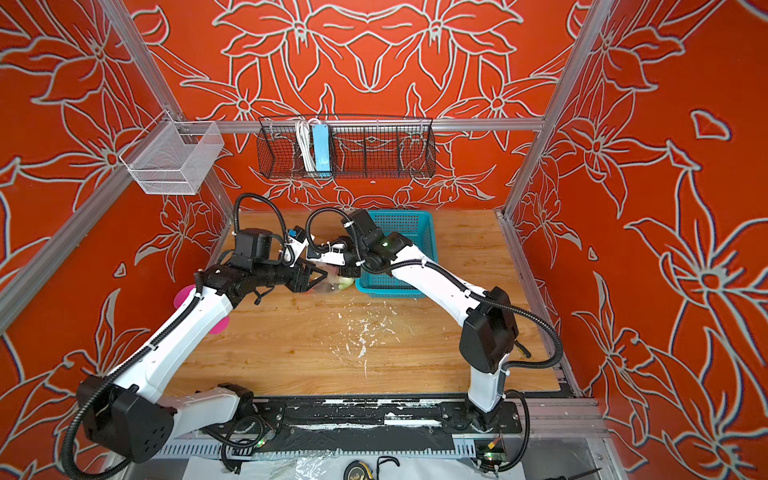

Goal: Place the food in the zip-top bag and seal the zipper

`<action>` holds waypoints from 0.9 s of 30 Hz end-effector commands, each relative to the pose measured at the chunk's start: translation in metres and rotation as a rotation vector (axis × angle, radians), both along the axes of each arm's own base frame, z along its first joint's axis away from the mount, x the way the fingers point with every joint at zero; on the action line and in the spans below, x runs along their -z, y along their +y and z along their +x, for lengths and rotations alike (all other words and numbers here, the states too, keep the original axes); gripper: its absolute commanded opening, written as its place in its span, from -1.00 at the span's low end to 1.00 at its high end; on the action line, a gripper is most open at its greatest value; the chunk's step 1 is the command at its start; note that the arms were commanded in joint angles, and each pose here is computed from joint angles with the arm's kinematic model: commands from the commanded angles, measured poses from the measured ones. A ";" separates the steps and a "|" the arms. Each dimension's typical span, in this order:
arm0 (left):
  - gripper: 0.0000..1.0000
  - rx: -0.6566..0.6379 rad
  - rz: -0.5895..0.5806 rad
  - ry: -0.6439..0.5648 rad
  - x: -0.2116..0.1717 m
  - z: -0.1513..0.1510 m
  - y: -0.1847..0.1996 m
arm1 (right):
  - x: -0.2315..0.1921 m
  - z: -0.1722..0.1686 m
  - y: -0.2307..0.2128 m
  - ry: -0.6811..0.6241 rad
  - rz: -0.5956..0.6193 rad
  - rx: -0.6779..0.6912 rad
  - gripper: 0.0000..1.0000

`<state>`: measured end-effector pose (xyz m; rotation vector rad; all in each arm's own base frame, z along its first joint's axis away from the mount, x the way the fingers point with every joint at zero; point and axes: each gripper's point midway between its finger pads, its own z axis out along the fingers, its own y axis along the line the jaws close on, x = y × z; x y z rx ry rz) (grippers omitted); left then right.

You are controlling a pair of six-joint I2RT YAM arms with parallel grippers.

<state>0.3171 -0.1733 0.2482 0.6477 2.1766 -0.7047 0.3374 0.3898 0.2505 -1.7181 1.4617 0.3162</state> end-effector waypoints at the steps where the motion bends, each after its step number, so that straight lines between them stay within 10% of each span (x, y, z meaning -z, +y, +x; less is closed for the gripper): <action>1: 0.07 0.026 0.037 -0.037 -0.003 0.005 -0.005 | -0.024 -0.006 0.000 -0.005 0.057 -0.017 -1.00; 17: -0.22 0.023 0.047 -0.091 -0.002 0.014 -0.010 | -0.035 -0.012 -0.004 0.033 0.093 -0.021 -1.00; 27: -0.01 0.003 0.053 -0.112 0.006 0.013 -0.006 | -0.040 -0.009 -0.010 0.069 0.146 -0.024 -1.00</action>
